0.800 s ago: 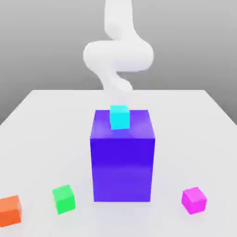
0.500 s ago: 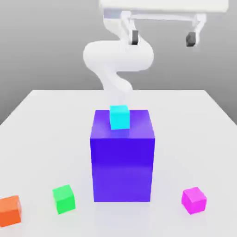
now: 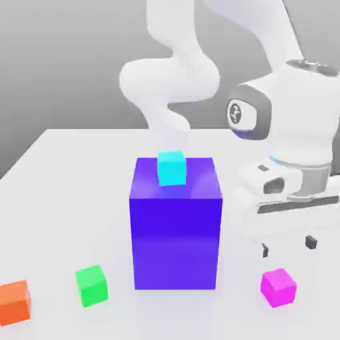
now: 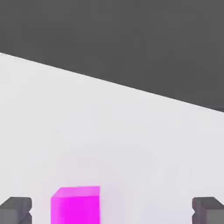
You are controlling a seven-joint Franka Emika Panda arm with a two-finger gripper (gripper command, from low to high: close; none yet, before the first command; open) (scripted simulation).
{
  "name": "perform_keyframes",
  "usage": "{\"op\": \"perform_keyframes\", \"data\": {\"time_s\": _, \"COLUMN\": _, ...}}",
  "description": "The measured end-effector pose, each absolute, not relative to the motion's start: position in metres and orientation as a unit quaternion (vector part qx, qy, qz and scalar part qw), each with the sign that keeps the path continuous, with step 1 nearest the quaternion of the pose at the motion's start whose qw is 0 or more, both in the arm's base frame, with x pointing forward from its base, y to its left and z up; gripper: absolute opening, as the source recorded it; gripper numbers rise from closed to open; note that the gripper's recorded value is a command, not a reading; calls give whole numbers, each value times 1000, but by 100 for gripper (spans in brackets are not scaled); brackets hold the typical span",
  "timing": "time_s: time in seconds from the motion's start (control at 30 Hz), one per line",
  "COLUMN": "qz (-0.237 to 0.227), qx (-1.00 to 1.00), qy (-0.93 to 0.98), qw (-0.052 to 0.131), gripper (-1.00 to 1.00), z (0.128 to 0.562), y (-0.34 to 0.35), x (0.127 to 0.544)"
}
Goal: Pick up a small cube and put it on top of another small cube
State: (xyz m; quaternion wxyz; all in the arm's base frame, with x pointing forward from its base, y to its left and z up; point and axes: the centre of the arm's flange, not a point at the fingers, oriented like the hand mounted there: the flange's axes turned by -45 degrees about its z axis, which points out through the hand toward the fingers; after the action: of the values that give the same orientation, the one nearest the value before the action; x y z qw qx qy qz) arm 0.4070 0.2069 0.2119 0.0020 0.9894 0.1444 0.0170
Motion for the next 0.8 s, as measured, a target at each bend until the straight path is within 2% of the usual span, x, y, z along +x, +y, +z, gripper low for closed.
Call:
{"op": "perform_keyframes", "data": {"time_s": 0.2, "qz": 0, "qx": 989, "qy": 150, "qw": -1, "gripper": 0, "z": 135, "y": 213, "x": 396}}
{"op": "perform_keyframes", "data": {"time_s": 0.23, "qz": 0, "qx": 989, "qy": 150, "qw": 0, "gripper": -100, "z": 129, "y": 213, "x": 396}}
{"op": "perform_keyframes", "data": {"time_s": 0.47, "qz": 1, "qx": 989, "qy": 150, "qw": -1, "gripper": -100, "z": 130, "y": 213, "x": 396}}
{"op": "perform_keyframes", "data": {"time_s": 0.63, "qz": 1, "qx": 989, "qy": 150, "qw": 0, "gripper": -100, "z": 182, "y": 213, "x": 396}}
{"op": "perform_keyframes", "data": {"time_s": 0.73, "qz": 38, "qx": 987, "qy": 155, "qw": -6, "gripper": -100, "z": 216, "y": 199, "x": 422}}
{"op": "perform_keyframes", "data": {"time_s": 0.8, "qz": 50, "qx": 983, "qy": 175, "qw": 2, "gripper": -100, "z": 226, "y": 181, "x": 433}}
